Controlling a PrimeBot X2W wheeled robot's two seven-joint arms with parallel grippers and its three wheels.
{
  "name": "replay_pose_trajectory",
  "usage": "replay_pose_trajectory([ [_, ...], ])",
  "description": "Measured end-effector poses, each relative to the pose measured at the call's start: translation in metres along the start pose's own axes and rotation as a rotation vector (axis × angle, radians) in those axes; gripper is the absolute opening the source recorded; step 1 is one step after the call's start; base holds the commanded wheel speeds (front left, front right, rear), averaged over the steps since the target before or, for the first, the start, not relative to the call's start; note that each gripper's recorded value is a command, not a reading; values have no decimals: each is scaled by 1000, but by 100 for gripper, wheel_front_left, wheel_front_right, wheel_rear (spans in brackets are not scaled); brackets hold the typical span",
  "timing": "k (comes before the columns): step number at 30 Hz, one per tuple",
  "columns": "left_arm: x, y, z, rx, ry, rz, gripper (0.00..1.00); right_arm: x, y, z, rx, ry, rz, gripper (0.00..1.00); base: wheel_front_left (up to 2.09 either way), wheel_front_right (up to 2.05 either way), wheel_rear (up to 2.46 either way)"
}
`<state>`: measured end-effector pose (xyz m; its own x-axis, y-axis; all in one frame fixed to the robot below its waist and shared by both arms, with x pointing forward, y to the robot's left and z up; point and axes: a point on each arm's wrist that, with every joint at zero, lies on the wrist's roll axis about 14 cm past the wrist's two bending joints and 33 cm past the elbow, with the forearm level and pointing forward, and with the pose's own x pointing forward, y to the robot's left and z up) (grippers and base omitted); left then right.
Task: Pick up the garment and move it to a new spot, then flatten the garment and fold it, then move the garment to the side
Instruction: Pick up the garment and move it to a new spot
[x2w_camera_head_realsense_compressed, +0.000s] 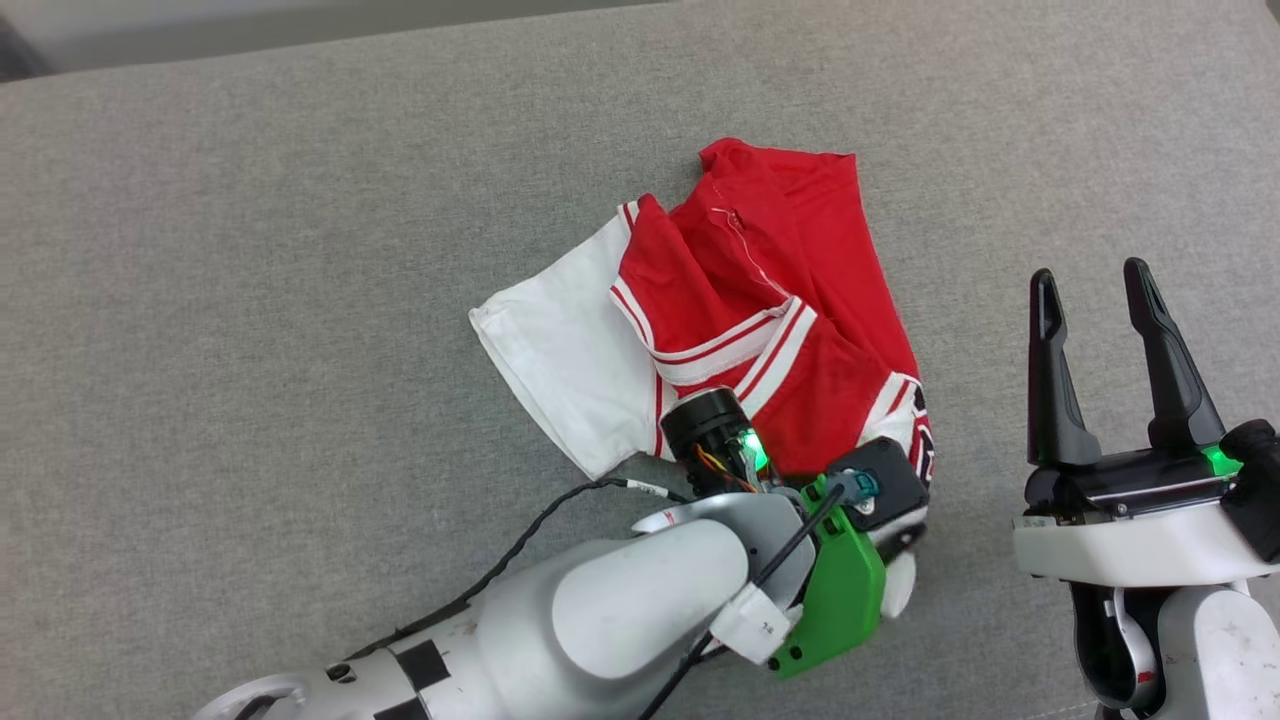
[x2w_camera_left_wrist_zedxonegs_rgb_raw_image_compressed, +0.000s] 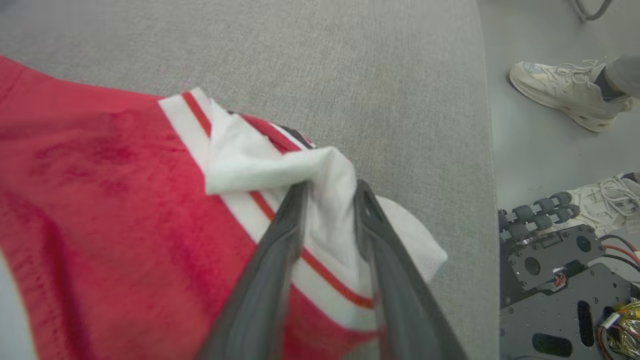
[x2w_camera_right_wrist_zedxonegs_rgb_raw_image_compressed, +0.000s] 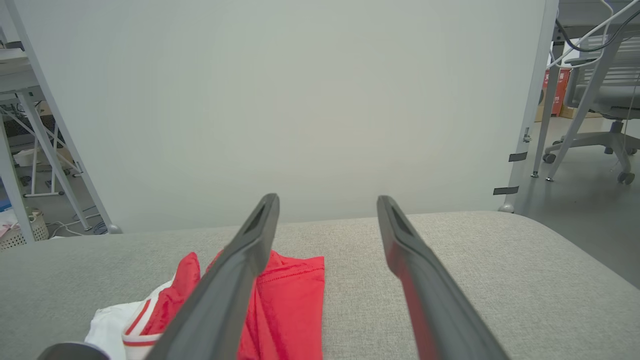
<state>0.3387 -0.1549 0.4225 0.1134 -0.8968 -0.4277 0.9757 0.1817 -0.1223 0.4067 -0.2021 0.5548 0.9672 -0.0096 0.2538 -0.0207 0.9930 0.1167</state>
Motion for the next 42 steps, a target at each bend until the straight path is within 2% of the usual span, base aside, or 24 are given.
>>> replay_pose_trajectory([
  [4,-6,2,29,47,-142,30,100,-1,4,5,-1,-13,12,100,0,0,0],
  [8,-23,23,65,88,-309,117,100,-3,7,12,-6,-30,20,100,0,0,0],
  [15,-75,75,102,132,-470,426,100,-10,15,14,15,-29,40,100,0,0,0],
  [20,-146,117,103,123,-535,718,100,-15,23,15,29,-27,61,100,0,0,0],
  [23,-194,130,96,120,-568,875,100,-18,26,18,32,-33,69,100,0,0,0],
  [27,-247,133,73,110,-575,1046,100,-23,31,20,37,-34,82,100,0,0,0],
  [33,-305,120,39,73,-578,1239,100,-27,39,23,45,-36,105,100,0,0,0],
  [42,-349,84,-11,-5,-550,1414,100,-38,45,17,44,-8,123,100,0,0,0],
])
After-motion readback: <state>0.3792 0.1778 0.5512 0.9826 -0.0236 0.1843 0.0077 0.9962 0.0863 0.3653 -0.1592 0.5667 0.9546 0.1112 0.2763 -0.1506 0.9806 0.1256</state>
